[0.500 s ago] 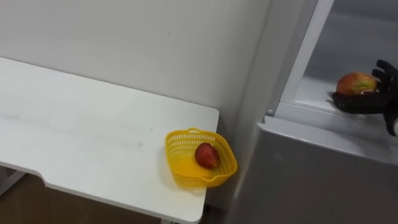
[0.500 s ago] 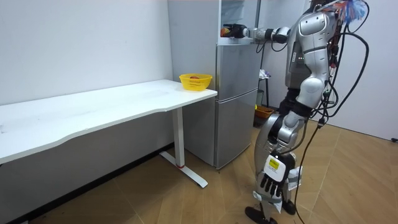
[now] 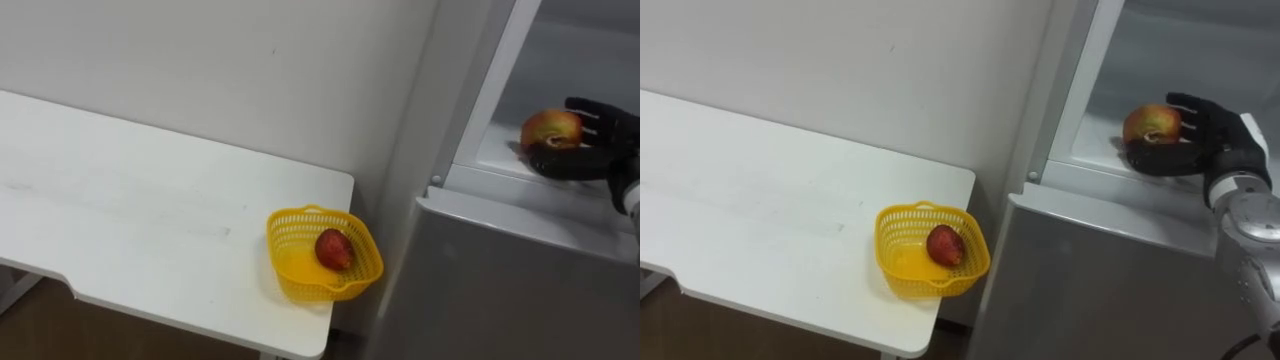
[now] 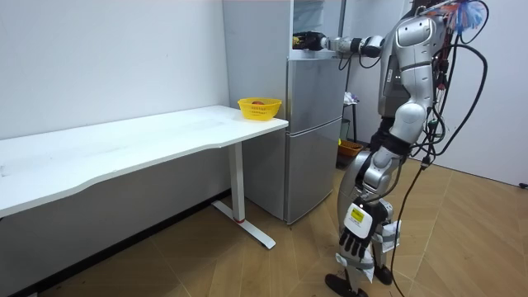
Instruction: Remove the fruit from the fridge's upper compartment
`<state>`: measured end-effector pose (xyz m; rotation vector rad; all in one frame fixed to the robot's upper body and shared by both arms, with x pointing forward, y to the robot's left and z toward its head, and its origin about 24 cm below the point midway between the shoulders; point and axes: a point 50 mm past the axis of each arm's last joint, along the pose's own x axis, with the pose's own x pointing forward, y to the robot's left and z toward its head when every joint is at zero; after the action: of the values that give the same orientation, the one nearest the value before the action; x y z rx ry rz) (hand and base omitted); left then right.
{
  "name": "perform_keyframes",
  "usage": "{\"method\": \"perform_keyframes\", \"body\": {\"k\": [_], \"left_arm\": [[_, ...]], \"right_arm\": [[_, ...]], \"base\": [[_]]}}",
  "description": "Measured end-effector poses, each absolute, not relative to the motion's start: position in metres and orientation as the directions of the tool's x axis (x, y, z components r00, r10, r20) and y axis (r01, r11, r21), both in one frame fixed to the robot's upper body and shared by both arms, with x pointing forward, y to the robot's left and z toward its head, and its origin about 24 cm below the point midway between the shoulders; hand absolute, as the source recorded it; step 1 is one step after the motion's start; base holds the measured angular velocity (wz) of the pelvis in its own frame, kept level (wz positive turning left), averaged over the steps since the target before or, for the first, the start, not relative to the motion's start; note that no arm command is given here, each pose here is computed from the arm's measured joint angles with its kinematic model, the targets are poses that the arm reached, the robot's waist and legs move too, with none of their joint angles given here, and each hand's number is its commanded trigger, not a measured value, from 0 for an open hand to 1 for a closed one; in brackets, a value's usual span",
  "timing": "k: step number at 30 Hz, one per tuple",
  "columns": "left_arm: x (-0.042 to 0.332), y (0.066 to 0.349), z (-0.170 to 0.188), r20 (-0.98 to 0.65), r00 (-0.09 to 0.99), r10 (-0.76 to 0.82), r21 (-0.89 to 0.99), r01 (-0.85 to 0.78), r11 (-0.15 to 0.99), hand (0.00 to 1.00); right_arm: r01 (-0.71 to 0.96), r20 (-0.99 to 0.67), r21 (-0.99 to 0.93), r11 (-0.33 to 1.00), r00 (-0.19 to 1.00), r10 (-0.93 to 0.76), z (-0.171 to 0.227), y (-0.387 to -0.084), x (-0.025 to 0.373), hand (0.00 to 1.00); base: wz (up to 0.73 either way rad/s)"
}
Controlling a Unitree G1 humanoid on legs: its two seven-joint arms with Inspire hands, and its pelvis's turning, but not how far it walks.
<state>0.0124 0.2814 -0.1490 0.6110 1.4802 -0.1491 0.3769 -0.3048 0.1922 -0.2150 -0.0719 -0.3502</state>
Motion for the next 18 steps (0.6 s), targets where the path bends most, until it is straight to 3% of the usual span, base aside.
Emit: {"method": "perform_keyframes", "body": {"k": [18], "left_arm": [[0.0185,0.2803,-0.1483,-0.955,0.139,0.264,0.298,0.461,0.836,0.0]], "right_arm": [[0.341,0.125,-0.204,0.918,0.939,-0.321,0.1983,-0.3029,0.3785,1.0]], "base": [[0.02]]}}
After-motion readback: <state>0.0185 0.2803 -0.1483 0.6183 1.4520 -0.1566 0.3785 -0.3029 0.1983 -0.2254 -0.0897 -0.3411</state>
